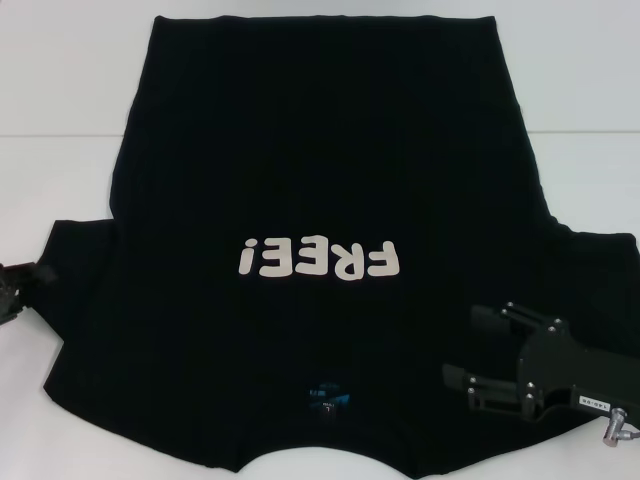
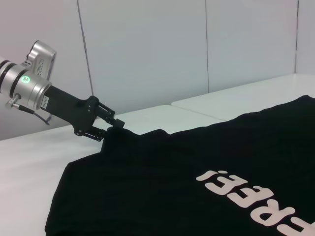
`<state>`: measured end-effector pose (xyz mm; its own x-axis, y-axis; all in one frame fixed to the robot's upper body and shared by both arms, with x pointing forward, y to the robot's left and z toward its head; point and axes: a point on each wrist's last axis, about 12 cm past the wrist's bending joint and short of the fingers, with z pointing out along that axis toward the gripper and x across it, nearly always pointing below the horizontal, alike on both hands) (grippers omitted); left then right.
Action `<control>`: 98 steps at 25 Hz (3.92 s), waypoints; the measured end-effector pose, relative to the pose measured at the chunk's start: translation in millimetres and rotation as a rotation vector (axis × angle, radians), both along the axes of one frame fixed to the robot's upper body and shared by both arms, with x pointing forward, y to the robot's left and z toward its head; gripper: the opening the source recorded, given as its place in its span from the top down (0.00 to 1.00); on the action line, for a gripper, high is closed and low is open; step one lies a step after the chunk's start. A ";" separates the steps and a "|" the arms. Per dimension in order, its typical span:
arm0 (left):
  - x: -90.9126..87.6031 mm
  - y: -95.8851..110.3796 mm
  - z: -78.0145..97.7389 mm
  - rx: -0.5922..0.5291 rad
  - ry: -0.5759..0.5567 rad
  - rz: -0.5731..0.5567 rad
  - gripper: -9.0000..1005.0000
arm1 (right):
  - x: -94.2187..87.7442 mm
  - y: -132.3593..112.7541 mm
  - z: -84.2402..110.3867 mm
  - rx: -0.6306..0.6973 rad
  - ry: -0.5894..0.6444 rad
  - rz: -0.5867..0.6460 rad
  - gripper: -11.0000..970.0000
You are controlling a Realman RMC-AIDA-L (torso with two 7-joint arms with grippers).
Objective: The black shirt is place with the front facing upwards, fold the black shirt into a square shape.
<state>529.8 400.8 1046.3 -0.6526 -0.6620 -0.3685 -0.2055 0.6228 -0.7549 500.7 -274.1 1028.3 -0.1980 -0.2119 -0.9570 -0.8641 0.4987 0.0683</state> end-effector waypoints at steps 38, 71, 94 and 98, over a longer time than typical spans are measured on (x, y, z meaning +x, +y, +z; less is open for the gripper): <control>22.4 20.5 32.2 0.166 -0.123 0.014 0.96 | 3.7 2.1 4.2 0.023 -0.017 -0.005 0.06; 31.9 -89.9 13.4 -0.146 -0.196 -0.174 0.91 | 5.1 8.7 3.6 0.038 -0.007 0.011 0.06; -43.4 -88.3 21.6 0.267 -0.785 -0.854 0.14 | 10.4 -28.0 23.1 0.200 0.274 -0.175 0.06; -51.7 -84.4 16.1 0.352 -0.818 -0.894 0.07 | 13.5 -57.1 41.0 0.231 0.389 -0.276 0.06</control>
<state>478.1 316.5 1062.4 -0.3189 0.1076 -0.9417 0.8385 0.4952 -0.2274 514.2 -331.2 1069.3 -0.5663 0.1064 -0.8173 -0.5916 0.6380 0.4930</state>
